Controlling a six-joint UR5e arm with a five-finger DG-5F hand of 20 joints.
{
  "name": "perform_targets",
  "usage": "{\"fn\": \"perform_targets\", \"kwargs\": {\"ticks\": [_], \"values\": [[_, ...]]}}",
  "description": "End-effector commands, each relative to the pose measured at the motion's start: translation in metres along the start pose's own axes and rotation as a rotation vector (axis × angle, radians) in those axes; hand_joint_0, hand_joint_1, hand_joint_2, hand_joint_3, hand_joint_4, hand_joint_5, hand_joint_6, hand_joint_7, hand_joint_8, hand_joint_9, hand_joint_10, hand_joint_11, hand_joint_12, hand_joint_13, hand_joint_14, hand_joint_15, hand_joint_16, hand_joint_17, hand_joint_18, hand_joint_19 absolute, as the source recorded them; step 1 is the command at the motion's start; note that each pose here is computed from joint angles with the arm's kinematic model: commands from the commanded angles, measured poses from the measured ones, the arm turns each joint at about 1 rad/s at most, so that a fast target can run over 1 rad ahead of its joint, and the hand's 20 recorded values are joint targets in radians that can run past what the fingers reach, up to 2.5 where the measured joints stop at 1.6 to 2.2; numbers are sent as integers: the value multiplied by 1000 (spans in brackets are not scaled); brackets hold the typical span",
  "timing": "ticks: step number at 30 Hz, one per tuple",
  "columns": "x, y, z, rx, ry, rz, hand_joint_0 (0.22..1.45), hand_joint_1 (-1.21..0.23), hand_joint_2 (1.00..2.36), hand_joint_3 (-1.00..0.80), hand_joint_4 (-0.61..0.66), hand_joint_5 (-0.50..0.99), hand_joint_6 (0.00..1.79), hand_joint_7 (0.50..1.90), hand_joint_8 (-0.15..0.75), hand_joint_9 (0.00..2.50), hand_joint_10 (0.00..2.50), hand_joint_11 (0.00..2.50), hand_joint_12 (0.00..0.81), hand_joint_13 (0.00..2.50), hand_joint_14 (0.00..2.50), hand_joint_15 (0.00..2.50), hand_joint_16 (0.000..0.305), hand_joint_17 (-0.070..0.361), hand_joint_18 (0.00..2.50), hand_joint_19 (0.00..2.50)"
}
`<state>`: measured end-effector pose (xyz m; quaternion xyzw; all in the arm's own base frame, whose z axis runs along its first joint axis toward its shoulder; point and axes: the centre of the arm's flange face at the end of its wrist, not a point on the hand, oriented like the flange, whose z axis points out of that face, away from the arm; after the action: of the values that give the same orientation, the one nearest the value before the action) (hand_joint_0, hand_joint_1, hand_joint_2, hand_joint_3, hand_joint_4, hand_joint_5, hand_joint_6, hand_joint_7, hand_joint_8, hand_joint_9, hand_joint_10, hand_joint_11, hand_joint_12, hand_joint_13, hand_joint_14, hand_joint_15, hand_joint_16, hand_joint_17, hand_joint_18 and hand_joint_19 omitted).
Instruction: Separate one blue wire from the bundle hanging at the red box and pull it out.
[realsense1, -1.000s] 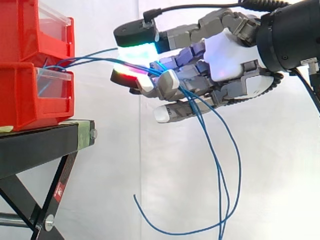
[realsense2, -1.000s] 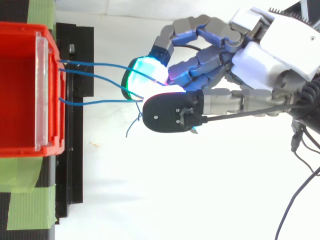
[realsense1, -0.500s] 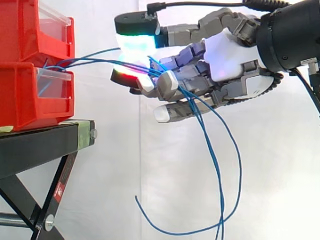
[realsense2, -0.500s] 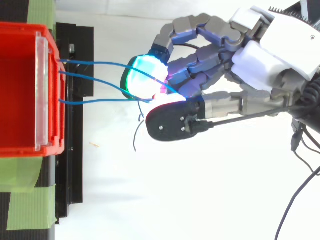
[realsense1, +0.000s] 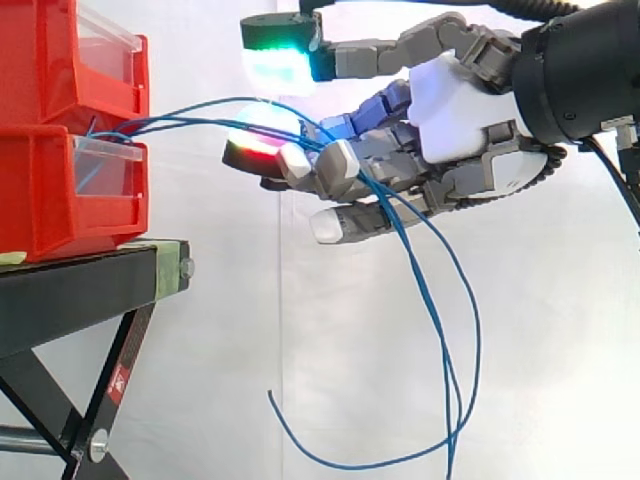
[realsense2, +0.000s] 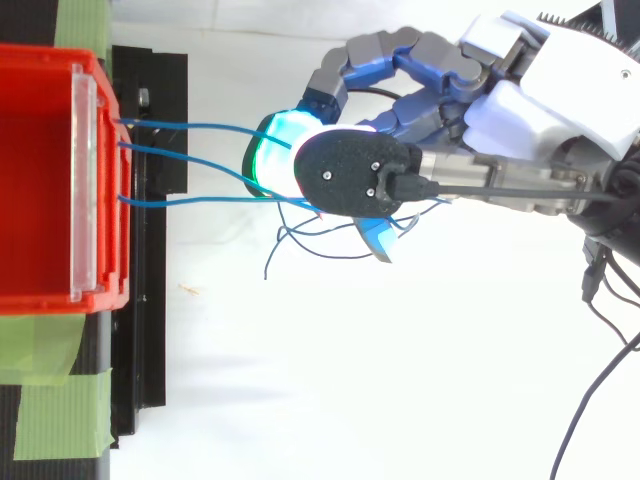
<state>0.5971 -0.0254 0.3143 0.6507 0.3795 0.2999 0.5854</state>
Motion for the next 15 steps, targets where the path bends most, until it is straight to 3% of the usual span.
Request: {"fn": "perform_targets", "kwargs": {"ticks": [1,15], "values": [[0,0,0,0,0,0,594,-627,1011,-367,222,-215,878,898,366,1068,18,1147,403,1376,20,1286,59,133,848,634],[0,0,0,-1,0,1,609,-683,1019,-234,149,-206,896,902,368,1101,18,1180,402,1370,22,1271,58,130,858,623]]}}
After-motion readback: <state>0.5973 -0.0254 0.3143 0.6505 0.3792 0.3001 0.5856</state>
